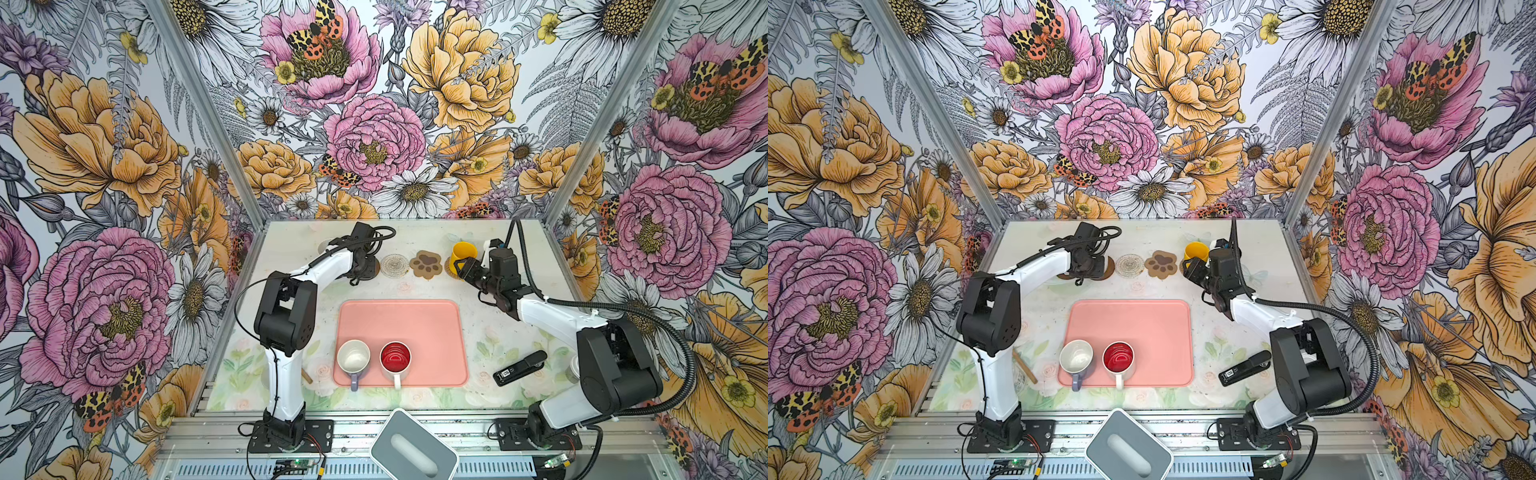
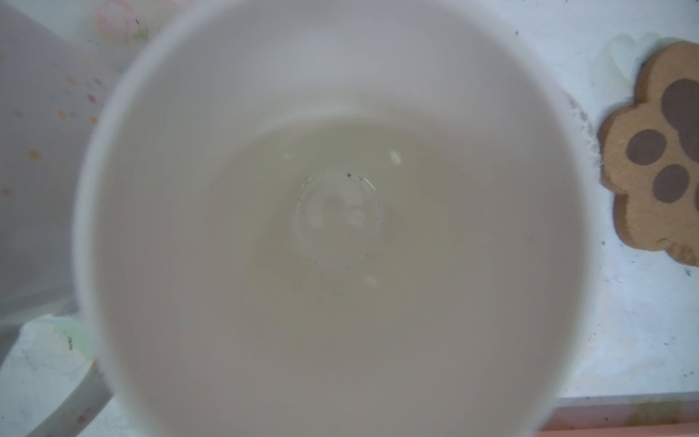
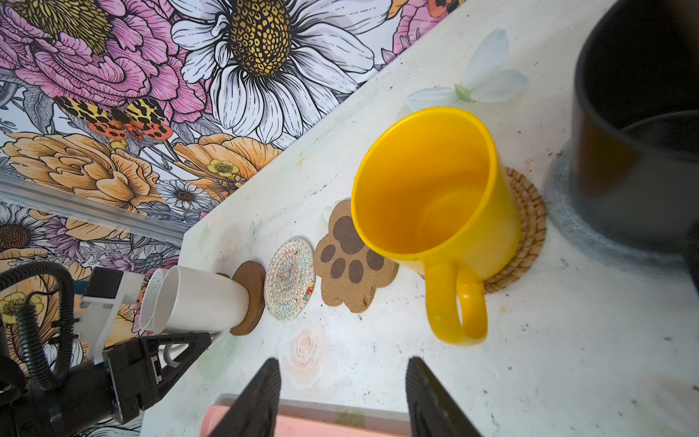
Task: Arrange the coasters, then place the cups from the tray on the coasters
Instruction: 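Lower the white mug onto the round wooden coaster and open the left gripper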
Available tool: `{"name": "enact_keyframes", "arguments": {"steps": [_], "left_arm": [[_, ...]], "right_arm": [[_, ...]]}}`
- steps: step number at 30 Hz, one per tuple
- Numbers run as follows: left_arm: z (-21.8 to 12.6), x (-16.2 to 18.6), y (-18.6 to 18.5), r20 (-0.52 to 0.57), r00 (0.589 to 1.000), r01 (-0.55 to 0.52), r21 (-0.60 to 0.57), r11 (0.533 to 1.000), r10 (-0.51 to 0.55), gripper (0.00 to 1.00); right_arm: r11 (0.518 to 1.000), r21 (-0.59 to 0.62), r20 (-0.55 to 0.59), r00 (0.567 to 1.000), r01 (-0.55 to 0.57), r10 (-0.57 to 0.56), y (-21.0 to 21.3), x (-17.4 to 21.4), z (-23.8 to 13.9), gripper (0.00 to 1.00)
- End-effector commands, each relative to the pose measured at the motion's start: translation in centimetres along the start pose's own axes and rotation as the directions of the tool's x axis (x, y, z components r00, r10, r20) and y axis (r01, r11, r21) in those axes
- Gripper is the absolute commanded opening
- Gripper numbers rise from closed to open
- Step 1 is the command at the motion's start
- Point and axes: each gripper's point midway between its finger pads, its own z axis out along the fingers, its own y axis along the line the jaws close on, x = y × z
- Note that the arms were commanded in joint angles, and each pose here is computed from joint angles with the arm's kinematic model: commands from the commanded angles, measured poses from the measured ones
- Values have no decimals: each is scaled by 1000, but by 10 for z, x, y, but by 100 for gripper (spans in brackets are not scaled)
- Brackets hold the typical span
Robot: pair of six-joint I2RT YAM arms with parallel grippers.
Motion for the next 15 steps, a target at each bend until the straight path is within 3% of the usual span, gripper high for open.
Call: {"name": "enact_keyframes", "arguments": {"steps": [1, 7, 15], "left_arm": [[-12, -15, -1, 48, 999, 9, 20, 1000, -10, 43], [-25, -13, 0, 71, 997, 3, 0, 1000, -3, 54], [-60, -16, -6, 134, 991, 5, 18, 1000, -8, 58]], "right_arm": [[1000, -9, 6, 1000, -6, 7, 1, -6, 4, 55], [1000, -17, 8, 1000, -4, 5, 3, -7, 4, 55], [999, -35, 8, 1000, 0, 0, 6, -6, 3, 56]]}}
